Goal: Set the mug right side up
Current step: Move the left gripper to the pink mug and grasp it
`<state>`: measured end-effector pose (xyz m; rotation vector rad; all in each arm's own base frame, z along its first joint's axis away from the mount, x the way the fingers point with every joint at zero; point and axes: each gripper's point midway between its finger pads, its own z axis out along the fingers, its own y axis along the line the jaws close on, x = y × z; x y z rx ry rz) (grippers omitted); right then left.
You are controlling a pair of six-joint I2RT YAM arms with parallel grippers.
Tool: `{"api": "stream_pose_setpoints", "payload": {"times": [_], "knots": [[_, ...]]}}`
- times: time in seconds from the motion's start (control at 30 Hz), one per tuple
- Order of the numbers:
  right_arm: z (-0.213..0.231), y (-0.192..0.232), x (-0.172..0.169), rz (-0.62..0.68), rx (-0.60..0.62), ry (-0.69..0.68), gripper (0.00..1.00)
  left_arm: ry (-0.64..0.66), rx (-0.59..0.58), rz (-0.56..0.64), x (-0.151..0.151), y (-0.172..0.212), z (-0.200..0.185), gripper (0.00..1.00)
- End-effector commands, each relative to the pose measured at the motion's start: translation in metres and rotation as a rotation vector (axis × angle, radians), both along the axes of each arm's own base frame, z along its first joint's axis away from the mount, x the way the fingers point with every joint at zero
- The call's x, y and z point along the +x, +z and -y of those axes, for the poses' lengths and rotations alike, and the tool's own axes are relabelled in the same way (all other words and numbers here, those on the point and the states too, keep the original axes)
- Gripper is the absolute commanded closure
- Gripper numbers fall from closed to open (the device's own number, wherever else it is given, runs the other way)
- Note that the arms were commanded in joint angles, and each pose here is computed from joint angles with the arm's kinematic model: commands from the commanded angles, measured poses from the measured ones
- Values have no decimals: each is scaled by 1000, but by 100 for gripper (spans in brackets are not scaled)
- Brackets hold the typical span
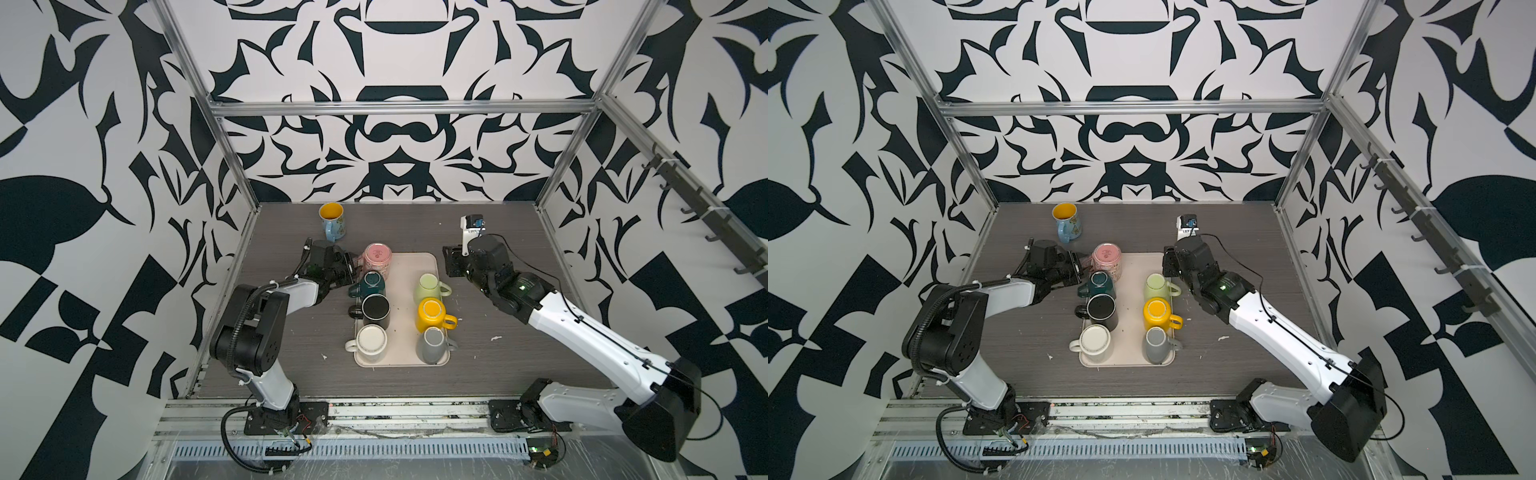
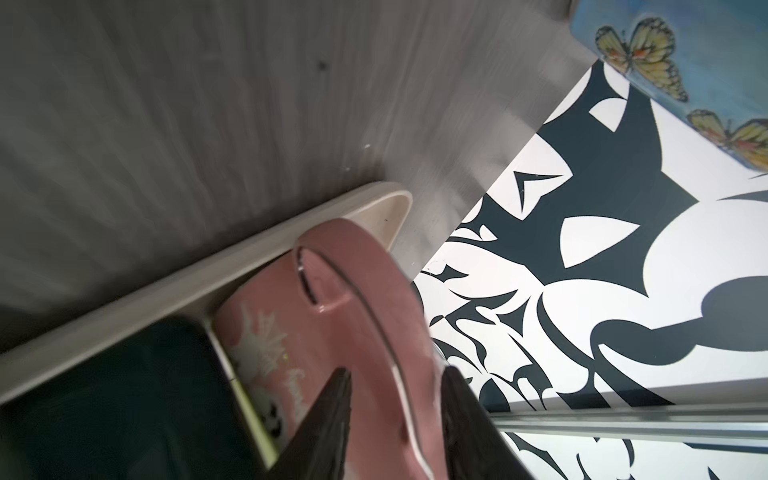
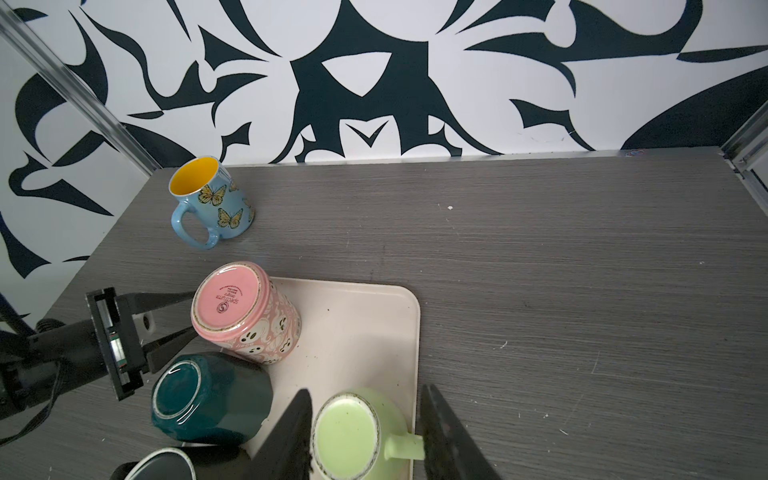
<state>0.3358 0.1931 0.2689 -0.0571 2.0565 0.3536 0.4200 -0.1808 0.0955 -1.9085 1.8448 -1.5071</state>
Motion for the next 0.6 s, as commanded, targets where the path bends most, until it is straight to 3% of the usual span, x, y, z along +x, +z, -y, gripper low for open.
{"api": "stream_pose_setpoints", "payload": {"times": [0.0,0.57], "knots": [[-1,21,4,44,17,-11,54,30,-70,-19,10,3,5,61],[-9,14,12,24,1,-4,54,5,-85,-13,24,-5,14,66]]}}
